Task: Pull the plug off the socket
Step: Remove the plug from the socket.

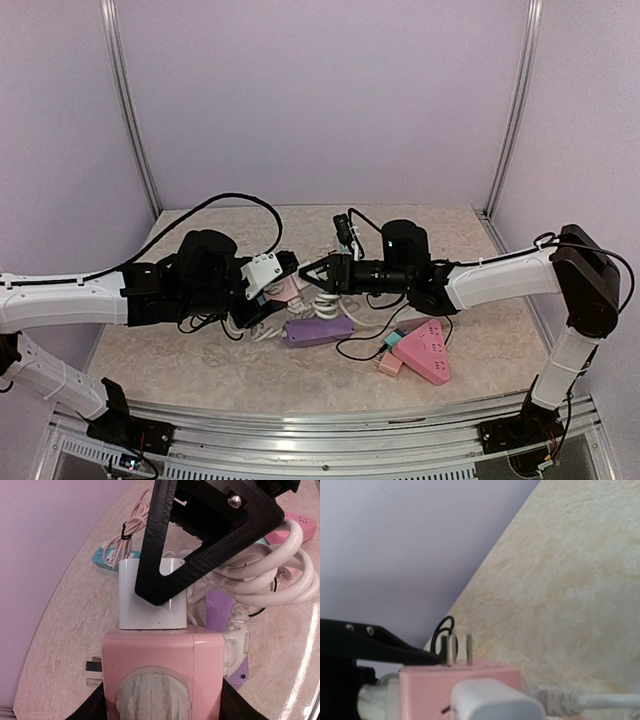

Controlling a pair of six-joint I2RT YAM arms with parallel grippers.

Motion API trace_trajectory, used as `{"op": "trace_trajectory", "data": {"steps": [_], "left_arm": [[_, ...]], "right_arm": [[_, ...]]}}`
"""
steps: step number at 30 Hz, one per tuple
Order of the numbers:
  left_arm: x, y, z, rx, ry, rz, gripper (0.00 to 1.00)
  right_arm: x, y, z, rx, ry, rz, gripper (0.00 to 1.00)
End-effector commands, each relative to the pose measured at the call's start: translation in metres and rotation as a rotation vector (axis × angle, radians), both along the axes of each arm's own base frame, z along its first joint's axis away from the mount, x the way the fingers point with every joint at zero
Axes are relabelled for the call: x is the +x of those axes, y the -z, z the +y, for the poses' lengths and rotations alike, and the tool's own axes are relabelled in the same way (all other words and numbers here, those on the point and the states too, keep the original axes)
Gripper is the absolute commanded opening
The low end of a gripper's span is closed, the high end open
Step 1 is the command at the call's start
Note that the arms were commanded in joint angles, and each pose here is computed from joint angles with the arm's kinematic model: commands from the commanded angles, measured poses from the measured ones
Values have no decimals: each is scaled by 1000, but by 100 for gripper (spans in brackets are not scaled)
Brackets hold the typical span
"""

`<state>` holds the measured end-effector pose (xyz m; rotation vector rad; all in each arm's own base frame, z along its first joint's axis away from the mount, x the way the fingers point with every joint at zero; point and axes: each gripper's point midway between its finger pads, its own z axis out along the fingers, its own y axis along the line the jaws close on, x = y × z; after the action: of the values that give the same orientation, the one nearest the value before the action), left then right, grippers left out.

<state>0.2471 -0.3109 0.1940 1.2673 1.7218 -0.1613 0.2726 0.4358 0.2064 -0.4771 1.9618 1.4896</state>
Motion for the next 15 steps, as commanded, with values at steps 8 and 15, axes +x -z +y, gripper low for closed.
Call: {"op": "trace_trajectory", "data": {"steps": [8,15], "left_arm": [[-2,-85,-21,-295,39,-140,11],[-9,-93,-25,-362,66,-99,10]], "right_arm": [[-13,-10,7,96,-43,16,27],[-13,-11,4,115,-32,10,9]]}}
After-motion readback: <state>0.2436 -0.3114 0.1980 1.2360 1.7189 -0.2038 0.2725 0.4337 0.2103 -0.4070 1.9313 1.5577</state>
